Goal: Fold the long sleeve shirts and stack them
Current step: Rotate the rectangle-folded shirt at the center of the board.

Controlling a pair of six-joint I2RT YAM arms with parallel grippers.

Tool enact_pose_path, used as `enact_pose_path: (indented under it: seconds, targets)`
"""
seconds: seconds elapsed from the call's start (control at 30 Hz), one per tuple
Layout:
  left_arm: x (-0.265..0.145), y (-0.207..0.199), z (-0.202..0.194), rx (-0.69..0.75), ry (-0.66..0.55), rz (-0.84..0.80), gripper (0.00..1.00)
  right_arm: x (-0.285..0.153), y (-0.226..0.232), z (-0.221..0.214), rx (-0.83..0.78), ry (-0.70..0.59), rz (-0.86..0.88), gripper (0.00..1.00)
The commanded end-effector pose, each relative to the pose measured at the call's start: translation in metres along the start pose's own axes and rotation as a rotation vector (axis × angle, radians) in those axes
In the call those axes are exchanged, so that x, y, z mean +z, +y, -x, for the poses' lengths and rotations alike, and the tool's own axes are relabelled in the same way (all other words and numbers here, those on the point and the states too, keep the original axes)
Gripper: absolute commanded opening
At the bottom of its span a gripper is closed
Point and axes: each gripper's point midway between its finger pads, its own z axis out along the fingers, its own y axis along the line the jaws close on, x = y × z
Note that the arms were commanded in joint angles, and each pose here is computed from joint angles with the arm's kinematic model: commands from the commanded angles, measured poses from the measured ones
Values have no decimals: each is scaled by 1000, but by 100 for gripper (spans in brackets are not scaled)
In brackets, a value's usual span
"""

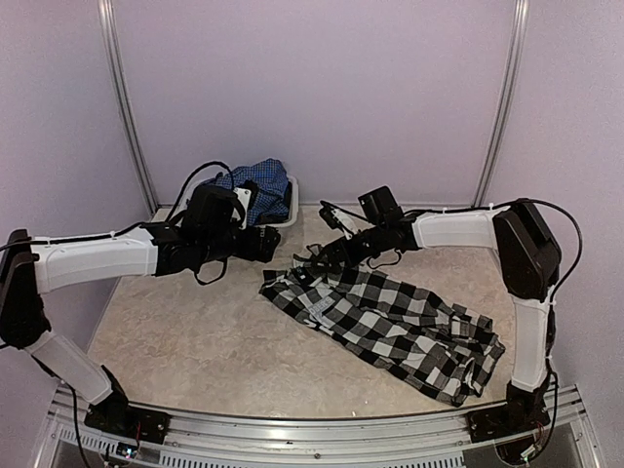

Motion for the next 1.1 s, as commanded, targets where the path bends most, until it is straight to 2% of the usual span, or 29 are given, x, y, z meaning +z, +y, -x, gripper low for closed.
enact_pose_path:
  seconds: [0.0, 0.17, 0.37, 0.5, 0.77, 0.93, 1.07]
  targets:
    - [-12, 12, 0, -24, -9, 33, 99, 22, 9, -4, -7, 27, 78, 88]
    - [-17, 23, -4, -21, -5, 70, 99, 53, 13, -25, 24, 87, 130, 86]
    - [-28, 28, -5, -33, -18, 70, 99, 78, -5, -46, 86, 133, 93, 86]
    - [-31, 29, -7, -36, -11, 73, 99, 78, -31, -54, 134, 151, -37, 86]
    - [-34, 27, -5, -48, -18, 54, 99, 22, -118, -63, 344, 91, -334, 88]
    - [-34, 24, -7, -51, -12, 42, 99, -32, -175, -59, 471, -32, -486, 90]
    - [-31, 19, -11, -52, 1, 25, 99, -48, -207, -46, 521, -110, -536, 91]
